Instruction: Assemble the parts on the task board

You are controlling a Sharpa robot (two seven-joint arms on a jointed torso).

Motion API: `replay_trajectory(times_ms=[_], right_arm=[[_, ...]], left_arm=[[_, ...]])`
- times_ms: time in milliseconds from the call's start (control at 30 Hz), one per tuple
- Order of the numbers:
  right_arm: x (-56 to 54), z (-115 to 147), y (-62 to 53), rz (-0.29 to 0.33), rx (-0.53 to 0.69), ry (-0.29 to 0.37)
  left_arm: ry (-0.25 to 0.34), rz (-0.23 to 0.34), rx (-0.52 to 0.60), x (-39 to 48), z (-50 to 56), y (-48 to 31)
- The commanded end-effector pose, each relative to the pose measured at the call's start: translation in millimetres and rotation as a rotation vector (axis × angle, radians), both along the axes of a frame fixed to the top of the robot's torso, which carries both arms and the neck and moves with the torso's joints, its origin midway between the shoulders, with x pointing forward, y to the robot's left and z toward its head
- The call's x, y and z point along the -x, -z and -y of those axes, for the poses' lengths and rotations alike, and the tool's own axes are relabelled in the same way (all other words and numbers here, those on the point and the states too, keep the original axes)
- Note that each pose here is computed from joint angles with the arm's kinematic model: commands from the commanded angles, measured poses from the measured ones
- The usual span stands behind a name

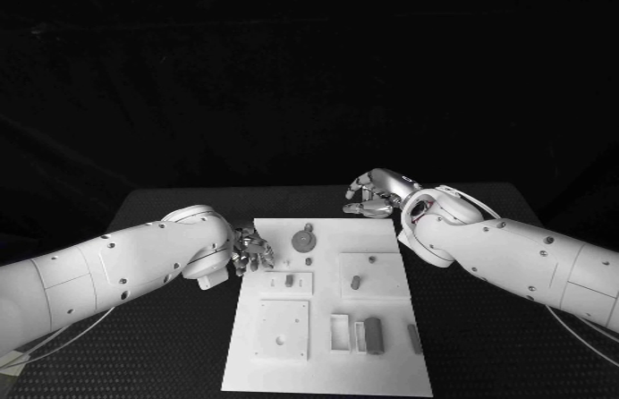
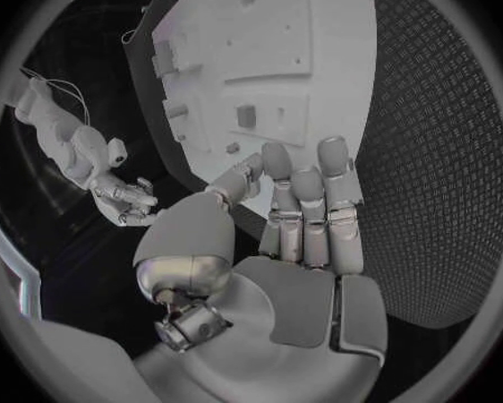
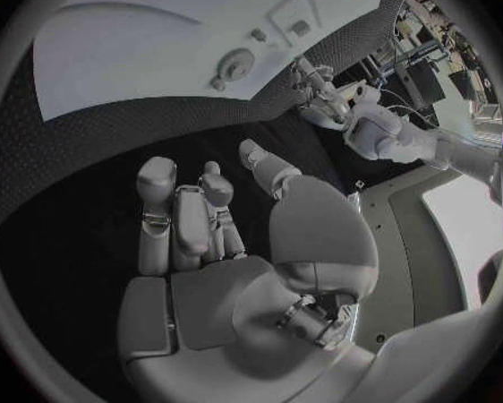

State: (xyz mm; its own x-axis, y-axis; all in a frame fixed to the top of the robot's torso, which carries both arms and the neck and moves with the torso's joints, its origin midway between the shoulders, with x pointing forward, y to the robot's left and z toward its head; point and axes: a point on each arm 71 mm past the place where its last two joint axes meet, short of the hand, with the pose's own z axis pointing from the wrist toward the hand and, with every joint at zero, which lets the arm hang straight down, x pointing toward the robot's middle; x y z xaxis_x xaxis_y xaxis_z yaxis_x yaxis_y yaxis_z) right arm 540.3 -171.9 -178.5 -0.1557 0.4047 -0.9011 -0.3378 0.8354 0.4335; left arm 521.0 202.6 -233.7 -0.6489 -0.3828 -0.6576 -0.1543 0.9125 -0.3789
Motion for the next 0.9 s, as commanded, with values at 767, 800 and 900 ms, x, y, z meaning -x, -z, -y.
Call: replay_trajectory(times_ms=[767, 800, 900], right_arm=[[1.1, -1, 0.6, -0.010, 0.005, -0.012], [1.1, -1, 0.5, -0.010, 0.004, -0.012], [1.1, 0, 0.5, -0.010, 0.004, -0.010]], left_arm=[[0.081, 0.032, -0.108, 17.1, 10.6, 13.1], [0.082, 0.028, -0.108, 18.2, 10.9, 14.5], [0.088, 0.025, -0.108, 20.9, 12.1, 17.6]])
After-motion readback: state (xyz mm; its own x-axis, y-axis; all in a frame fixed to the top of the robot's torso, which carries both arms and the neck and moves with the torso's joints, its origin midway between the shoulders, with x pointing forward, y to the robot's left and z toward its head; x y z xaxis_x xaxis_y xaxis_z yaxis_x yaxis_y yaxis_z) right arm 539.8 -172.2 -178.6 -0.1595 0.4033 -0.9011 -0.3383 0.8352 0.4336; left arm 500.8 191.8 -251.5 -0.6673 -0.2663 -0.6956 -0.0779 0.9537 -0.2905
